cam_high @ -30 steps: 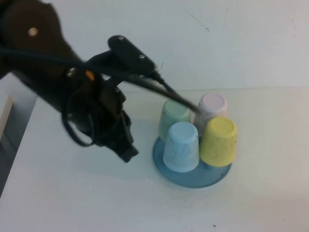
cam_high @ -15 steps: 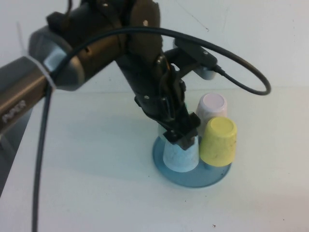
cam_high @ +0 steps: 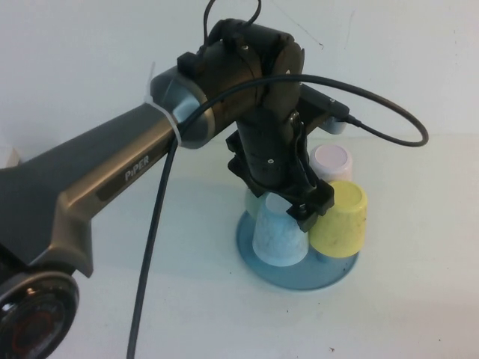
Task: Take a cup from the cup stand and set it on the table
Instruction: Pick up the cup from the rack
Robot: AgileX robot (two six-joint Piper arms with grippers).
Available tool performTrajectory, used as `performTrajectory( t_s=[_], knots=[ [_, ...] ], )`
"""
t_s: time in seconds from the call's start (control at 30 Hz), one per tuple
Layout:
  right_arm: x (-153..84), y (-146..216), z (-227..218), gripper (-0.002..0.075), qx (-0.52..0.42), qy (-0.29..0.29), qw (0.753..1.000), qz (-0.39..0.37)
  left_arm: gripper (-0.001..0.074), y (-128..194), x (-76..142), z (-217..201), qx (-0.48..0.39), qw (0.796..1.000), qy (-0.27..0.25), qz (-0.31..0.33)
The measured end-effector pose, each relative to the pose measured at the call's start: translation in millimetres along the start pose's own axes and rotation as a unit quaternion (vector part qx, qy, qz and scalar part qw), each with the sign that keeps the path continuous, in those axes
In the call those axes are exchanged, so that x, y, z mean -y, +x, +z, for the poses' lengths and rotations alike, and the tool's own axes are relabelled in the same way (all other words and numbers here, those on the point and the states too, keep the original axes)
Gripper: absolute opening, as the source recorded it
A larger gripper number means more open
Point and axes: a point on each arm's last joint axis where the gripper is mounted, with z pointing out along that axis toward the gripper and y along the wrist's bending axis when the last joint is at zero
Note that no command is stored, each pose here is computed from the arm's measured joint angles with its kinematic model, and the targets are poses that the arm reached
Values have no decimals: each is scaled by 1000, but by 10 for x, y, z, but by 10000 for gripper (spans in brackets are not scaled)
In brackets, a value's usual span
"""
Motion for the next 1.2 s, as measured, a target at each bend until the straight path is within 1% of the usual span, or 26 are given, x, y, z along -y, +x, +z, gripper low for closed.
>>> performTrajectory(
  t_s=[0.2,0.43,0.5,0.57,0.6,0.77,0.83,0.93,0.97,1.03,1.1,1.13,1.2],
  knots=[
    [-4,-1,0,-1,0,-2,1000,5,692,-15,-22,155,-16,1000,-4,-15],
    [-5,-1,0,-1,0,-3,1000,6,692,-20,-39,277,-28,999,-8,-16],
    [-5,-1,0,-1,0,-3,1000,6,658,-20,-43,300,-30,999,-9,-16],
    [-5,-1,0,-1,0,-3,1000,6,578,-20,-52,318,-32,999,-13,-18],
    [-5,-1,0,-1,1,-3,1000,7,566,-26,-56,307,-30,999,-15,-18],
    [-5,-1,0,-1,1,-3,1000,7,567,-94,-67,186,-8,1000,-25,-18],
    [-5,-1,0,-1,1,-3,1000,7,567,-138,-62,73,11,999,-26,-17],
    [-8,-2,0,-1,1,-4,1000,10,567,-173,-44,-225,51,998,-28,-19],
    [-13,-5,0,-1,3,-7,1000,21,567,-172,-35,-350,65,997,-29,-24],
    [-33,-19,1,-1,11,-18,997,67,567,-149,-15,-593,93,995,-29,-32],
    [-63,-48,-1,-1,23,-38,988,146,567,-105,6,-839,119,992,-29,-37],
    [-85,-64,-4,-1,28,-53,978,200,567,-71,20,-966,131,990,-28,-39],
    [-132,-95,-13,-1,29,-86,947,309,567,-4,47,-1207,157,986,-27,-40]
  ],
)
